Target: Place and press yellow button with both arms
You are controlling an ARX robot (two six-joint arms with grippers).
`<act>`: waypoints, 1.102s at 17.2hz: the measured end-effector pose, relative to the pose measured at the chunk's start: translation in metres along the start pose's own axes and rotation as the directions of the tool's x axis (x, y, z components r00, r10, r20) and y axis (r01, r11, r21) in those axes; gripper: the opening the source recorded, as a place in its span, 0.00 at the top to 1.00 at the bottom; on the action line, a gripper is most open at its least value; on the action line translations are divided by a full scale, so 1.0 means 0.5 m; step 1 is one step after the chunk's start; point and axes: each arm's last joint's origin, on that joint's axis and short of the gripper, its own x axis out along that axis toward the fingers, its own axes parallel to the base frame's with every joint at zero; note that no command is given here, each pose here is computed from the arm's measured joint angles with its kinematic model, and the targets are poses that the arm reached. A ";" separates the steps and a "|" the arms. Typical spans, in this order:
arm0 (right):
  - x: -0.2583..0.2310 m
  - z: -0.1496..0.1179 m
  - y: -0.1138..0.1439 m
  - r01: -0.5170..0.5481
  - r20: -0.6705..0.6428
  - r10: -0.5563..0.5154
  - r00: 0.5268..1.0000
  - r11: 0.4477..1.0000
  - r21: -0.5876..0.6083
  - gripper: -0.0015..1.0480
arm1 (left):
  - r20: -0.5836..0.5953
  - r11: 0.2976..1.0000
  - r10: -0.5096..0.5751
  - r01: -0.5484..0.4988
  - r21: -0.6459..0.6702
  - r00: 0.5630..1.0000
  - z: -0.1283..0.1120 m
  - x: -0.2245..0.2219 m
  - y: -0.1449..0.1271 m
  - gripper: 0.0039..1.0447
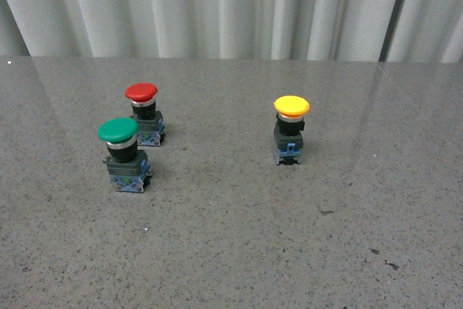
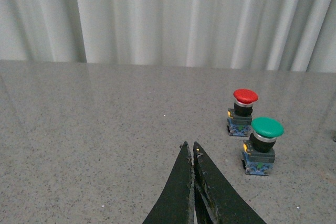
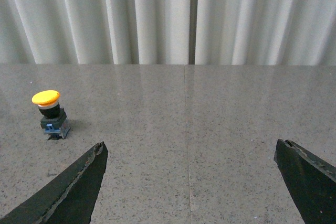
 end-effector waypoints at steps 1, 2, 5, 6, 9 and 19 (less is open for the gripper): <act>0.000 0.000 0.000 0.000 0.000 0.000 1.000 1.000 0.000 0.06 | 0.001 1.000 0.000 0.000 0.000 1.000 0.000 -0.002 0.000 0.99; 0.000 0.000 0.000 0.000 0.000 0.000 1.000 1.000 0.000 0.06 | 0.002 1.000 0.000 0.000 0.000 1.000 0.000 -0.004 0.000 0.99; 0.000 0.000 0.000 0.000 0.000 0.000 1.000 1.000 0.000 0.06 | -0.018 1.000 0.001 -0.001 0.000 1.000 -0.008 -0.025 0.000 0.99; 0.000 0.000 0.000 0.000 -0.001 0.000 1.000 1.000 0.000 0.06 | 0.006 1.000 -0.001 0.001 0.000 1.000 -0.003 -0.026 0.000 0.99; 0.000 0.000 0.000 0.000 0.002 0.000 1.000 1.000 0.000 0.06 | -0.006 1.000 0.002 -0.002 0.000 1.000 -0.005 -0.026 0.000 0.99; 0.000 0.000 0.000 0.000 0.001 0.000 1.000 1.000 0.000 0.06 | -0.011 1.000 0.000 0.000 0.000 1.000 -0.007 -0.025 0.000 0.44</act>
